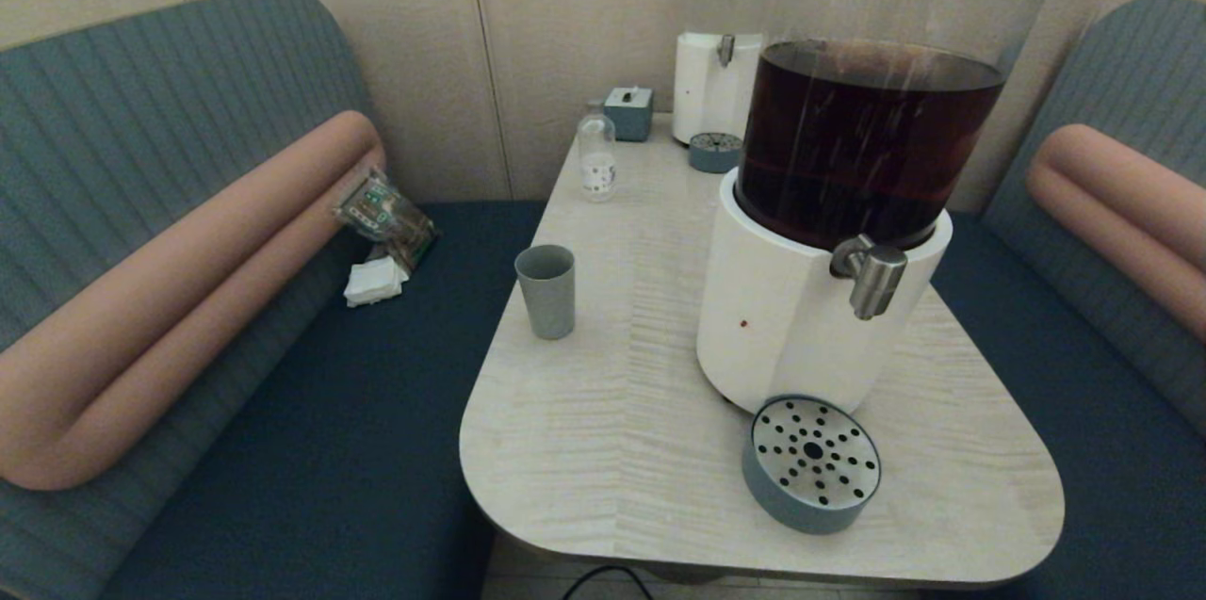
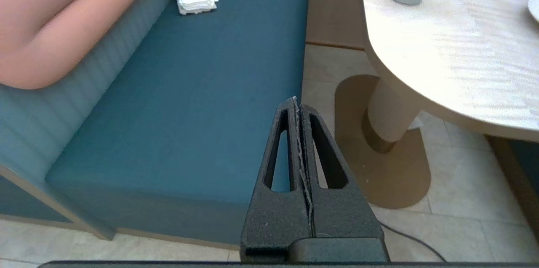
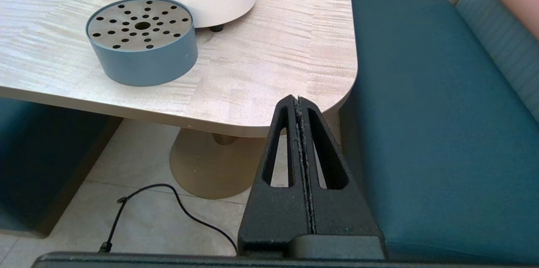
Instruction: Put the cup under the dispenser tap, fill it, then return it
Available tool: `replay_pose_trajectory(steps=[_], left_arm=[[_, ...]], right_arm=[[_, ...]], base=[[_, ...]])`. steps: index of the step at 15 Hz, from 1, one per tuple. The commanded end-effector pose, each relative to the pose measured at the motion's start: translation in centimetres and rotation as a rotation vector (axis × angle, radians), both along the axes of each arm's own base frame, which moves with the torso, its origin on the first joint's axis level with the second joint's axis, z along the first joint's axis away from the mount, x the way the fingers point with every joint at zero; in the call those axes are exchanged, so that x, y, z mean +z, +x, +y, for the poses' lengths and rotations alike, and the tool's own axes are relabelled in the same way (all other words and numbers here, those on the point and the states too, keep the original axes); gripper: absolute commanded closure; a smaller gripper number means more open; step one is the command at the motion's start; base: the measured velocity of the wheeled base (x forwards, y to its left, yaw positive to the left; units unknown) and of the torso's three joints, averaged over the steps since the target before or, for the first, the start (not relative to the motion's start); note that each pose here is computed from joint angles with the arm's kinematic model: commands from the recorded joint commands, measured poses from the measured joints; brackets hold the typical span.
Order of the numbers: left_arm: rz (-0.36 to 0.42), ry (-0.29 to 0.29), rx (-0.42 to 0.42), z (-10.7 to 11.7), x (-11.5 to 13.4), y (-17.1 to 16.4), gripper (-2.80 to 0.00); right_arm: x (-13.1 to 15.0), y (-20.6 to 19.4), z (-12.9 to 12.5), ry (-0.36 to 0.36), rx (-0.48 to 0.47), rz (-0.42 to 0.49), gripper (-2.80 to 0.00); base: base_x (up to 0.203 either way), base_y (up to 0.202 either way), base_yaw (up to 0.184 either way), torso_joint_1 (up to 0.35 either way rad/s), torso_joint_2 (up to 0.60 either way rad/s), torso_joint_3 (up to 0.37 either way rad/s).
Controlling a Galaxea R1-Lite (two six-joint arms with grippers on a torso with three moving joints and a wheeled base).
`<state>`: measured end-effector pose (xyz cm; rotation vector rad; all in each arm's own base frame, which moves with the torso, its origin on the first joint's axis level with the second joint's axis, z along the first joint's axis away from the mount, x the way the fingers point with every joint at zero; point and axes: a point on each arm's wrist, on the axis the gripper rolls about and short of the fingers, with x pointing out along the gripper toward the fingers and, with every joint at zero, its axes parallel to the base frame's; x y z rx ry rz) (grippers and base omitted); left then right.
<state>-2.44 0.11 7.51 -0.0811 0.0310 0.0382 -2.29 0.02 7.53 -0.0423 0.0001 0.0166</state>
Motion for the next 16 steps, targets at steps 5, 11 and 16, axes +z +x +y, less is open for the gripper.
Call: replay_pose_trajectory(steps=[5, 11, 16], left_arm=[[-0.016, -0.003, -0.021, -0.05, 0.13, 0.04, 0.00], [-0.014, -0.008, -0.020, -0.05, 0.16, 0.04, 0.00], [-0.015, -0.009, -0.021, -0.05, 0.17, 0.04, 0.00]], right_arm=[[-0.04, 0.01, 0.00, -0.011, 0.001, 0.001, 0.00], [-0.02, 0.00, 0.00, -0.008, 0.001, 0.000, 0.00], [-0.02, 0.00, 0.00, 0.021, -0.001, 0.001, 0.00]], base=[[0.000, 0.000, 0.000, 0.000, 0.00, 0.000], [0.000, 0.000, 0.000, 0.000, 0.00, 0.000], [0.000, 0.000, 0.000, 0.000, 0.00, 0.000]])
